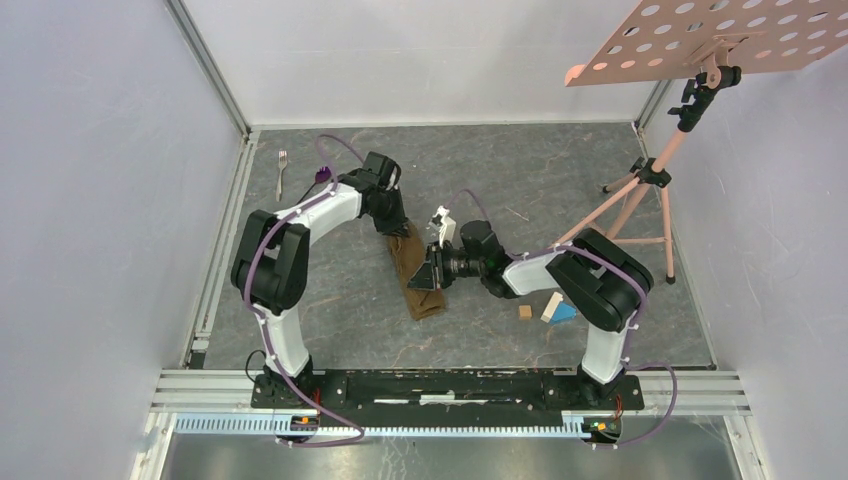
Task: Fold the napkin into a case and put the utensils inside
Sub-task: Smooth out the smaller rectangle-folded napkin at the center of the board, then pick up the top corner of the smaller rectangle folded napkin from the center of the board.
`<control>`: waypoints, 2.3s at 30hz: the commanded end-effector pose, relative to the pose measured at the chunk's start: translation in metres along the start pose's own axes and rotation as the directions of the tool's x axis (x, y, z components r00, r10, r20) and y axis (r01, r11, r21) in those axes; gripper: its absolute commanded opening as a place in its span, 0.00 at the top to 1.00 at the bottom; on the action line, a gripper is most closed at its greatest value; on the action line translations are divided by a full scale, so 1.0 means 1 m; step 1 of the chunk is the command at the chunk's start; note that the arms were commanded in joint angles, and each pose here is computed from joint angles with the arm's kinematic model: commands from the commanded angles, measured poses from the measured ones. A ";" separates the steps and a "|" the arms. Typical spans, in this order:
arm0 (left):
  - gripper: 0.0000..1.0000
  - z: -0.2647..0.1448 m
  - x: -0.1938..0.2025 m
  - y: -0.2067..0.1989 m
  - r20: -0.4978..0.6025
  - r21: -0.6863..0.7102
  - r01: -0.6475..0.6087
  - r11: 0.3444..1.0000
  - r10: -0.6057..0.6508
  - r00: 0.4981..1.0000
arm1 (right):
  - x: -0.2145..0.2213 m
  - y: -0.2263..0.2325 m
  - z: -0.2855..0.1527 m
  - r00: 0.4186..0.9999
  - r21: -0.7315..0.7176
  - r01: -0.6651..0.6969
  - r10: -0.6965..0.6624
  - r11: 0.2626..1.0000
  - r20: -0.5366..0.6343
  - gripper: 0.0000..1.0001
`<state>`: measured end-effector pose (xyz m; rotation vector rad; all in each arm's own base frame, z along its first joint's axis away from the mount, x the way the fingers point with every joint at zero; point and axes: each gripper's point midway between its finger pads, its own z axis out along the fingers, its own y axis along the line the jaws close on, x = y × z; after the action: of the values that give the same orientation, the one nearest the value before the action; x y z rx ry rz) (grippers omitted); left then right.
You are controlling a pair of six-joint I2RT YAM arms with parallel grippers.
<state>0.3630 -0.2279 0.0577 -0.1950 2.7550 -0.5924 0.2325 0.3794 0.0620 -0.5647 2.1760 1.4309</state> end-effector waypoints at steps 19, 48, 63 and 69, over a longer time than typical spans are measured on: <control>0.78 -0.047 -0.026 0.016 0.145 -0.067 -0.071 0.995 0.080 0.986 | 0.019 0.006 -0.007 0.989 0.021 0.129 -0.127 0.991 -0.076 0.76; 0.31 -0.191 0.028 0.073 0.485 -0.080 0.067 0.995 -0.020 0.874 | -0.068 -0.010 0.001 0.815 0.402 0.558 -0.572 0.726 -0.098 0.32; 0.30 -0.216 0.038 0.070 0.546 -0.023 0.069 0.997 -0.045 0.837 | -0.095 -0.005 0.030 0.721 0.654 0.602 -0.664 0.457 -0.200 0.44; 0.30 -0.223 0.038 0.069 0.561 -0.014 0.065 0.998 -0.046 0.827 | -0.090 -0.007 0.040 0.719 0.657 0.609 -0.659 0.445 -0.220 0.47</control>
<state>0.2482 -0.0920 0.1989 -0.3523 2.2374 -0.4042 0.3050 0.4149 0.0849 -0.9184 1.9179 0.2082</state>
